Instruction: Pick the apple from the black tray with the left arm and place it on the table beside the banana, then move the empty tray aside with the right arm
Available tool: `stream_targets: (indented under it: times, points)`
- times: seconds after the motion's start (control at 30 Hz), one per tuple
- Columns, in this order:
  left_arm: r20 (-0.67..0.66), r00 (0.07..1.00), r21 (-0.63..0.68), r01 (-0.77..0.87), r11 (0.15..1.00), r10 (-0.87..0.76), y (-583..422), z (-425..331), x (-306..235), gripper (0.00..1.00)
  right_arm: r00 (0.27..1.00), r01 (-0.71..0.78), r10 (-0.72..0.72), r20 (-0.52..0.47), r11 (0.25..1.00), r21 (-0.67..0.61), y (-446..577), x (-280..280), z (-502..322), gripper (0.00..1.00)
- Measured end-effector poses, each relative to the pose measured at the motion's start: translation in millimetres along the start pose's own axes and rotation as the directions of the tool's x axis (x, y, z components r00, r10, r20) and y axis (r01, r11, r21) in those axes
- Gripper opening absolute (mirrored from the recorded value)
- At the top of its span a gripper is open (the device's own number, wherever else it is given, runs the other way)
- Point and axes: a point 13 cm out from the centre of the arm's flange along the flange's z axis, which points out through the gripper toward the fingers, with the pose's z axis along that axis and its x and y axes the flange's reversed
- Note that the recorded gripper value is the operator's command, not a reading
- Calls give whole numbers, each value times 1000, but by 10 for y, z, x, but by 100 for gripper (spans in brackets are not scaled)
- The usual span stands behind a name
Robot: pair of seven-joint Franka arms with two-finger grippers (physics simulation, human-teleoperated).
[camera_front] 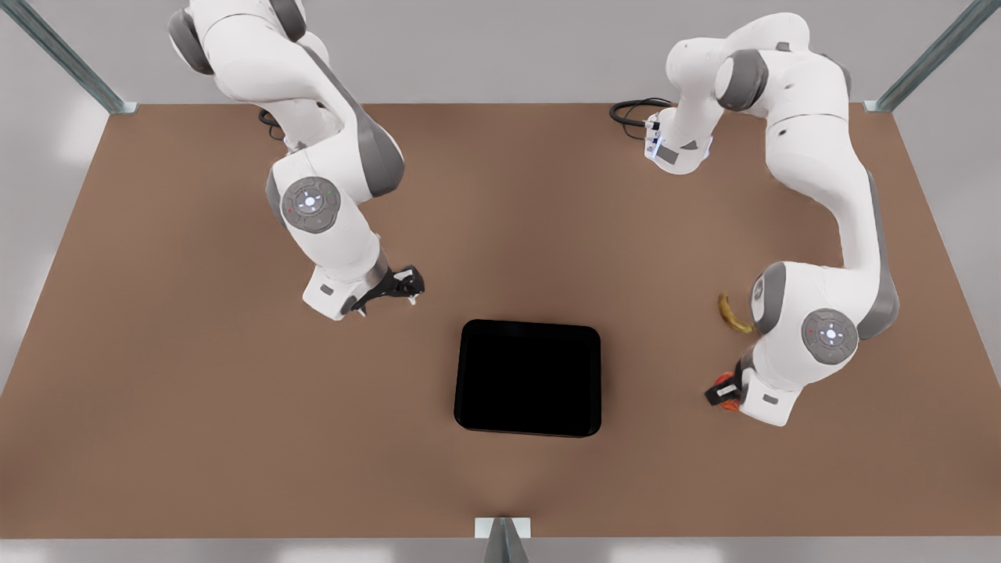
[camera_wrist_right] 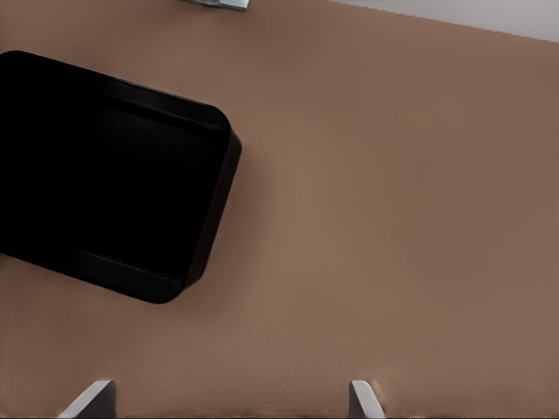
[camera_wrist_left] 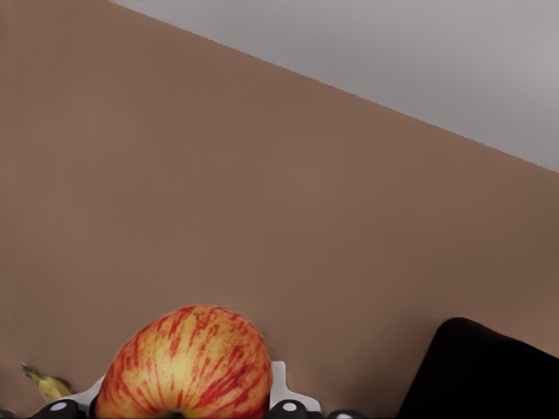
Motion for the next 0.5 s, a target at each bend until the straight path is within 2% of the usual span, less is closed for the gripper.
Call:
stream_targets:
  times: [0.17, 0.27, 0.3, 0.5]
  points:
    - [-150, 988, -57, -51, 997, 42, 1095, 835, 352, 73, 981, -185, 183, -68, 982, -37, 144, 127, 861, 100]
    - [-161, 982, -54, -111, 992, 101, 1375, 1112, 514, 74, 963, -268, 266, -38, 962, -56, 282, 193, 1257, 100]
    - [-153, 981, -51, -128, 991, 119, 1445, 1165, 503, 100, 956, -294, 293, -16, 953, -71, 313, 141, 1284, 100]
    - [-90, 968, -28, -239, 971, 236, 1529, 1211, 325, 100, 915, -389, 400, 57, 909, -149, 688, -96, 1554, 100]
